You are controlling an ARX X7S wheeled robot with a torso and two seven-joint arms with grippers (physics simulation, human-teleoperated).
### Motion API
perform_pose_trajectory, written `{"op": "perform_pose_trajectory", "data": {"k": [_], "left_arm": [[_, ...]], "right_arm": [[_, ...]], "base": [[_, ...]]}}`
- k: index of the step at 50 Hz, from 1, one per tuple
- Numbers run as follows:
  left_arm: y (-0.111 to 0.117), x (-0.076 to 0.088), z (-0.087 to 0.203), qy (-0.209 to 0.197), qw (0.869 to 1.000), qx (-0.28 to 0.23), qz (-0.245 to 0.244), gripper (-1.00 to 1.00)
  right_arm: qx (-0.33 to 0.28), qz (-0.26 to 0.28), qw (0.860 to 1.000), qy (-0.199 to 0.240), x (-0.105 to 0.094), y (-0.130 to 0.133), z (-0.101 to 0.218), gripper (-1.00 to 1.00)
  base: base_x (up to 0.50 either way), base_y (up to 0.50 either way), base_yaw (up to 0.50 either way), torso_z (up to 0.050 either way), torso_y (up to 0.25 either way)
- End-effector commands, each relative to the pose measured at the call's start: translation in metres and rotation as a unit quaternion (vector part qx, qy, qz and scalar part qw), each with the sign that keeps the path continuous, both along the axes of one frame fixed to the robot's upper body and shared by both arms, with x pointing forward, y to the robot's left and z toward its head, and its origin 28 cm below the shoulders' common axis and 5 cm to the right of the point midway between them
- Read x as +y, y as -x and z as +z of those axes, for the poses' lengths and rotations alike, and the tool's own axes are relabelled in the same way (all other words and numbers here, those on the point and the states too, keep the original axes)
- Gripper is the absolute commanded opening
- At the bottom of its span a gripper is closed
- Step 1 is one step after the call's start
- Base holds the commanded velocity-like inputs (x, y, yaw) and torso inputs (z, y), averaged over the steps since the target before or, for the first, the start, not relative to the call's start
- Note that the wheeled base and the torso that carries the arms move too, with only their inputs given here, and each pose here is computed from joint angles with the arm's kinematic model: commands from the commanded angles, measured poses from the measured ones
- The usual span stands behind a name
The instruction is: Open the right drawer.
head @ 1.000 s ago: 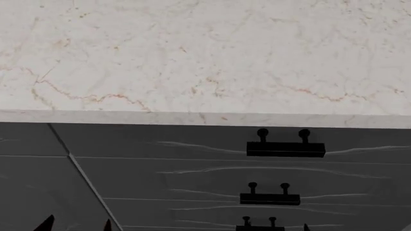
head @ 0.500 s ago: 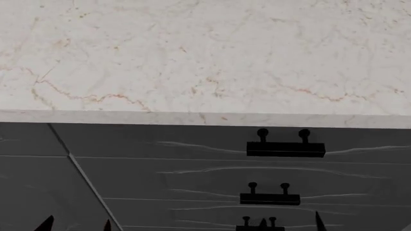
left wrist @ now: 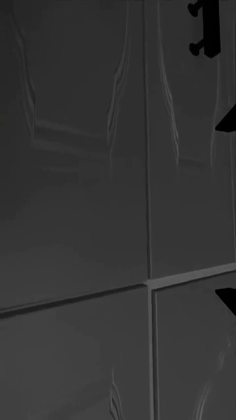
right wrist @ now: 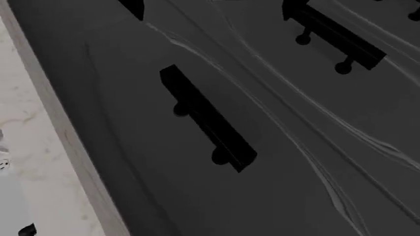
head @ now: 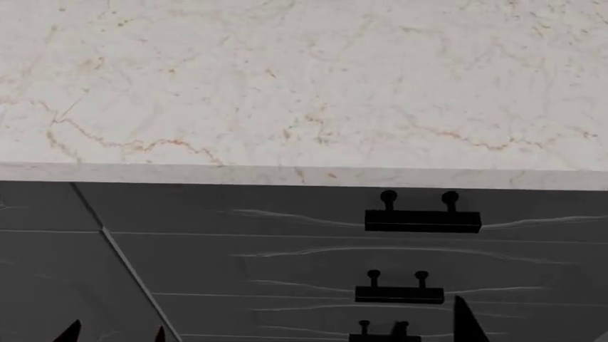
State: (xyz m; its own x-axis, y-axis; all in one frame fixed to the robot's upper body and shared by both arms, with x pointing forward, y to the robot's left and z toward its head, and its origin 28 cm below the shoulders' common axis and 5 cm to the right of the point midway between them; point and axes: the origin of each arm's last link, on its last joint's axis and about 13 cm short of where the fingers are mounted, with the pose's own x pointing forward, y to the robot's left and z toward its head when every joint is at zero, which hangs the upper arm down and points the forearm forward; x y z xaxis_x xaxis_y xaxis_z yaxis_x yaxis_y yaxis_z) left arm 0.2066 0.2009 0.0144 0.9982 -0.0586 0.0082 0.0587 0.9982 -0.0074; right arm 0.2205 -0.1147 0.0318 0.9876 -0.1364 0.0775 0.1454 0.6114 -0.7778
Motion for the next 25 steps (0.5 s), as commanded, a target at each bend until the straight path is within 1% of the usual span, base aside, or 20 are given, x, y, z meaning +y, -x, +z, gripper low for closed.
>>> {"op": "perform_pose_trajectory", "data": {"k": [1,12,13,14,16,18,21,25], "left_arm": [[-0.0001,0.0000,-0.0003,0.000,1.000,0.001,-0.001,1.00],[-0.0001,0.0000,-0.0003,0.000,1.000,0.001,-0.001,1.00],[-0.0003,0.0001,-0.0009,0.000,1.000,0.001,0.000,1.00],[-0.0003,-0.0002,-0.0007,0.000,1.000,0.001,-0.001,1.00],[-0.0003,0.0001,-0.0015,-0.001,1.000,0.001,-0.002,1.00],[-0.0003,0.0003,-0.0027,0.000,1.000,0.001,-0.001,1.00],[-0.0003,0.0000,-0.0014,-0.001,1.000,0.000,-0.002,1.00],[-0.0002,-0.0001,-0.0014,0.000,1.000,0.000,-0.002,1.00]], "right_arm": [[-0.003,-0.011,0.997,0.070,-0.0019,-0.0019,-0.0009,1.00],[-0.003,-0.011,0.997,0.070,-0.0019,-0.0019,-0.0009,1.00],[-0.013,-0.010,0.997,0.069,-0.0014,-0.0017,-0.0005,1.00],[-0.012,-0.009,0.997,0.080,0.0006,-0.0019,0.0005,1.00],[-0.015,-0.011,0.997,0.081,0.0003,-0.0040,-0.0013,1.00],[-0.020,-0.007,0.994,0.104,0.0020,-0.0049,0.0005,1.00],[-0.022,0.002,0.994,0.107,0.0035,-0.0073,0.0000,1.00],[-0.027,0.004,0.991,0.133,0.0040,-0.0113,-0.0017,1.00]], "base": [[0.00,0.00,0.00,0.000,0.000],[0.00,0.00,0.00,0.000,0.000],[0.00,0.00,0.00,0.000,0.000],[0.00,0.00,0.00,0.000,0.000],[0.00,0.00,0.00,0.000,0.000],[0.00,0.00,0.00,0.000,0.000],[0.00,0.00,0.00,0.000,0.000],[0.00,0.00,0.00,0.000,0.000]]}}
